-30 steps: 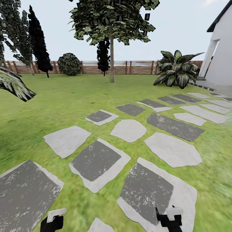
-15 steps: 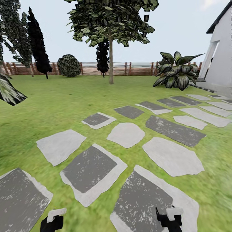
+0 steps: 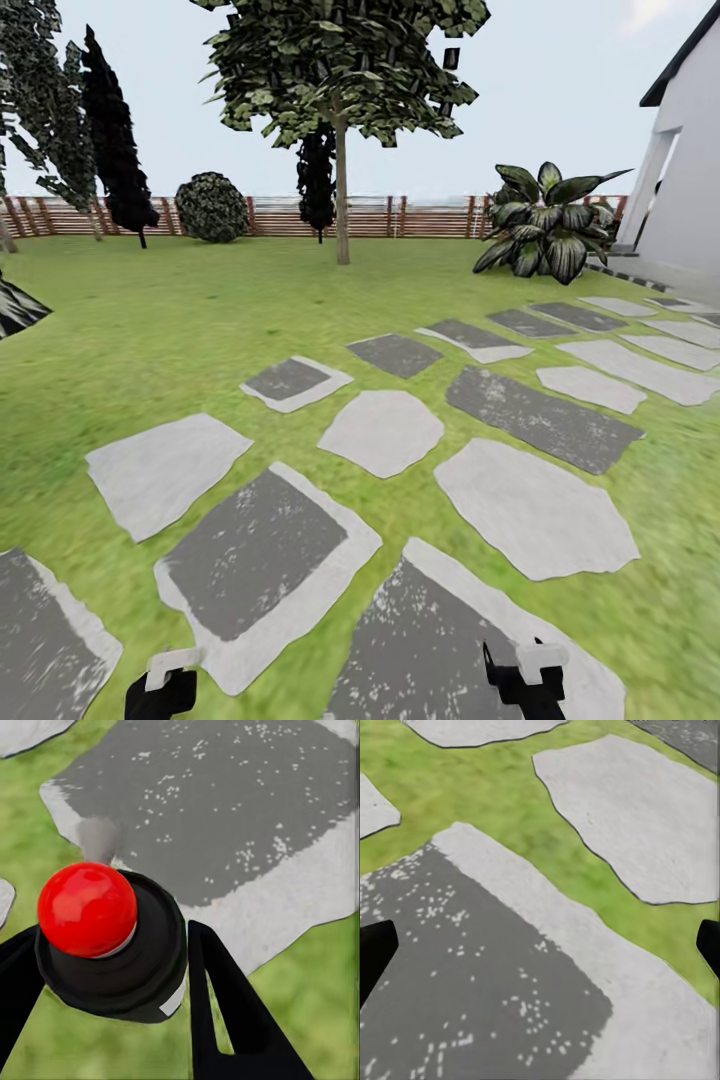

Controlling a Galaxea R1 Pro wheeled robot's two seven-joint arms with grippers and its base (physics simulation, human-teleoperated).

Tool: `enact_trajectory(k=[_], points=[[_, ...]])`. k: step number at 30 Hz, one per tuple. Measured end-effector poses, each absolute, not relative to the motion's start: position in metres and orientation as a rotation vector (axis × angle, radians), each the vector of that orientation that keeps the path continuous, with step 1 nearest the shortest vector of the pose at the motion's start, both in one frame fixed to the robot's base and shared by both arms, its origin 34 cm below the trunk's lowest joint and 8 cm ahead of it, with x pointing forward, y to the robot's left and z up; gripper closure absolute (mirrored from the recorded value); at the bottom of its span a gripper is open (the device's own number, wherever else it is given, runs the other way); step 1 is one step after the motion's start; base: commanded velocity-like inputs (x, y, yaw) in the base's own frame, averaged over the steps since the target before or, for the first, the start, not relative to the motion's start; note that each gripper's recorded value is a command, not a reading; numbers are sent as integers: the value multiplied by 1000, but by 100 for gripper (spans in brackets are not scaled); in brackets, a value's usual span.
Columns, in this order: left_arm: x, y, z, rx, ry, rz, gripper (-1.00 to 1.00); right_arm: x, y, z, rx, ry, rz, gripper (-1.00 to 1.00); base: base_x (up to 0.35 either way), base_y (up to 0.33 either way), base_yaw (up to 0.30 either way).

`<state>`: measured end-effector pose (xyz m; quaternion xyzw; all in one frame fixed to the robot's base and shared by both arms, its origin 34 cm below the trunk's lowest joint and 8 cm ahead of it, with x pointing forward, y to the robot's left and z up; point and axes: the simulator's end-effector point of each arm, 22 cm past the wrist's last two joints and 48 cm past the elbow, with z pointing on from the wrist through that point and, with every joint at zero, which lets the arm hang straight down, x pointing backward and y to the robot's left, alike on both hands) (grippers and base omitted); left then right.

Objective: In the garden, pick up the pesticide atomizer on the floor and spray pesticide onto both trees until each tree trunk is fully covered.

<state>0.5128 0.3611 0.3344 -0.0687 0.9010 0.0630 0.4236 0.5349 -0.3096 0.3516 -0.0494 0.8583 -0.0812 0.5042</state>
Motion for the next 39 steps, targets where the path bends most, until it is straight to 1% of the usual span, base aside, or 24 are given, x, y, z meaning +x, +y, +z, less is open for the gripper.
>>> enact_trajectory(k=[35,39], points=[[513,361,335,-170,2254,158,100,535,-310,352,-119,2072,-196,-100,295,-169,0],[513,361,334,-170,2255,158,100,535,-310,351,-119,2073,-196,-100,295,-169,87]])
